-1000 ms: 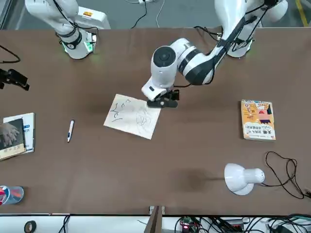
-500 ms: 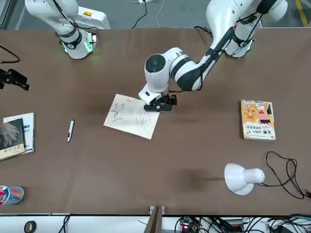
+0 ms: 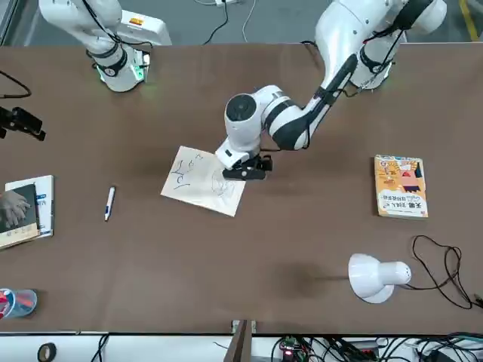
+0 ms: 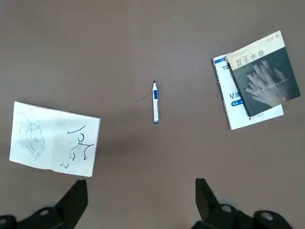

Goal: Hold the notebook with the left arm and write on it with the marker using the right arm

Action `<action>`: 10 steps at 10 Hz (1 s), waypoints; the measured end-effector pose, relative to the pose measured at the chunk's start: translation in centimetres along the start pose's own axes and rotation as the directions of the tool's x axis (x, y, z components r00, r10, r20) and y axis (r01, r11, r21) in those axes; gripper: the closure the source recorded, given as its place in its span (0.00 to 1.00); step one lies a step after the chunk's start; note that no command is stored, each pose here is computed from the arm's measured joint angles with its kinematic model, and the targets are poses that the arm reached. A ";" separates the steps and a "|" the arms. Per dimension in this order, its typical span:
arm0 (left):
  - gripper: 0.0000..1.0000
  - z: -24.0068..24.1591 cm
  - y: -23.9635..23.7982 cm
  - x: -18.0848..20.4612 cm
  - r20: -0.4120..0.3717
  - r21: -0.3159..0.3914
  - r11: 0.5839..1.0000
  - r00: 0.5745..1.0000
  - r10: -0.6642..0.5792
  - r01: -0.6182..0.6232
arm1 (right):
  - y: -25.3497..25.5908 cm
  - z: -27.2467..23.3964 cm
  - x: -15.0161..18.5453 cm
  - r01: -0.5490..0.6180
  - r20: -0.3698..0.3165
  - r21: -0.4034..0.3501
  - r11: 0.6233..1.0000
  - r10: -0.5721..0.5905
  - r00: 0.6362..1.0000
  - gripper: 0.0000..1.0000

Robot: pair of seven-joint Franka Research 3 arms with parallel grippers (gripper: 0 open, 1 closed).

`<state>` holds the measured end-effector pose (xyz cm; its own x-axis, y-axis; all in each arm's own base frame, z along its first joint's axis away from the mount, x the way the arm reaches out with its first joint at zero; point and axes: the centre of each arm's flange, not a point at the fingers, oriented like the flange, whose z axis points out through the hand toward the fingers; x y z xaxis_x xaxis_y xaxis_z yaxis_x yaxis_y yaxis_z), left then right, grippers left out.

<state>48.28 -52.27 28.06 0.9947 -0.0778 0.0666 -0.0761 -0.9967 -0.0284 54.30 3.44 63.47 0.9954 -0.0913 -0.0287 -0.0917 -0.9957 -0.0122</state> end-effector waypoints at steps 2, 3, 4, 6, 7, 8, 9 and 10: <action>0.00 1.3 0.4 0.2 -0.004 -0.007 1.000 1.000 0.004 -0.004 | 0.0 0.0 0.0 0.000 0.000 0.000 1.000 0.000 1.000 0.00; 0.00 1.7 0.8 0.2 -0.006 -0.009 1.000 1.000 0.009 -0.009 | 0.0 0.0 0.0 0.000 0.000 0.000 1.000 0.000 1.000 0.00; 0.00 2.1 1.4 0.2 -0.009 -0.016 1.000 1.000 0.014 -0.014 | 0.0 0.0 0.0 0.000 0.000 0.000 1.000 0.000 1.000 0.00; 0.00 3.2 2.4 0.1 -0.024 -0.042 0.999 0.999 0.023 -0.024 | 0.0 0.0 0.0 0.001 0.000 0.000 1.000 -0.001 1.000 0.00; 0.00 4.0 2.6 0.0 -0.029 -0.050 0.998 0.999 0.027 -0.029 | 0.0 0.0 0.0 0.001 0.000 0.000 1.000 -0.001 1.000 0.00; 0.00 4.8 2.7 0.0 -0.034 -0.058 0.998 0.999 0.029 -0.031 | 0.0 0.0 0.0 0.001 0.000 0.000 1.000 -0.001 1.000 0.00; 0.00 5.6 2.8 0.1 -0.037 -0.064 0.997 0.999 0.029 -0.032 | 0.0 0.0 0.0 0.001 0.000 0.000 1.000 -0.001 1.000 0.00; 0.00 6.3 2.7 0.2 -0.039 -0.066 0.997 0.999 0.028 -0.030 | 0.0 0.0 0.0 0.002 0.000 0.000 1.000 -0.002 1.000 0.00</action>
<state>48.71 -54.84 21.74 0.9888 -0.1061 0.1051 -0.1103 -0.9933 0.0353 54.30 3.45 63.47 0.9956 -0.0894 -0.0286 -0.0897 -0.9959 -0.0125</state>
